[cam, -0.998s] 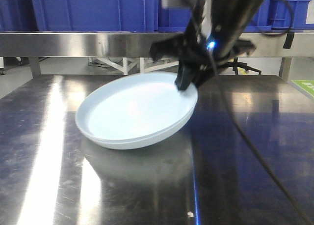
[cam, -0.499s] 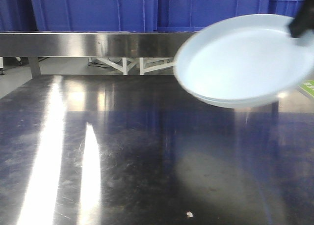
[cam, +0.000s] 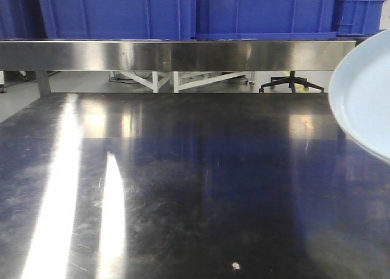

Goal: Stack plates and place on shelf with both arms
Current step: 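Hold the raised plate stack beside the robot with right gripper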

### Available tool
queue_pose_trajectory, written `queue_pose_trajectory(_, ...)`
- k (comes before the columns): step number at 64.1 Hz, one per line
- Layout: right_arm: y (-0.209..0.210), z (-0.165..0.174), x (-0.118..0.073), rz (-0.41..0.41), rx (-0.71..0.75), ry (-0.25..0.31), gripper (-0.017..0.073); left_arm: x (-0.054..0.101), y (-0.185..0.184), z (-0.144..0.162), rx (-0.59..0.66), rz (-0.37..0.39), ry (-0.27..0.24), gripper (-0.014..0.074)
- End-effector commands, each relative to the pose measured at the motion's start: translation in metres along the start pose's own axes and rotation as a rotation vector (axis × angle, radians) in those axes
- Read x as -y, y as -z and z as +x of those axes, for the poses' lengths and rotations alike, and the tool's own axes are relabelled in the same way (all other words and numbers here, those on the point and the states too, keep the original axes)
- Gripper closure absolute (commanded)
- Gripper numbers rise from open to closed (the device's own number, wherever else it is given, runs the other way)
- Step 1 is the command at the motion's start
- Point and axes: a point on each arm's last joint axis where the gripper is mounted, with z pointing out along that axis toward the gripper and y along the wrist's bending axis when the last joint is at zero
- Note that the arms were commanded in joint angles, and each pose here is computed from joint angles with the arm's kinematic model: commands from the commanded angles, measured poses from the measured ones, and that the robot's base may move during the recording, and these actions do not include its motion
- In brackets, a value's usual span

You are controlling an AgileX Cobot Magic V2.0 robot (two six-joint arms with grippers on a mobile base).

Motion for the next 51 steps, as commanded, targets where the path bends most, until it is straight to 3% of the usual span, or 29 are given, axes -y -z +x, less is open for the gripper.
queue_pose_trajectory(1, 0.0121, -0.0117, -0.0005, -0.019, 0.142, -0.007, 0.0529, 0.0003, 0.0044, -0.0155, 0.105, 0.006, 0.007, 0.0507)
queue_pose_trajectory(51, 0.0182, -0.0109, -0.0004, -0.023, 0.163, -0.007, 0.0529, 0.0003, 0.0044, -0.0155, 0.105, 0.006, 0.007, 0.0507)
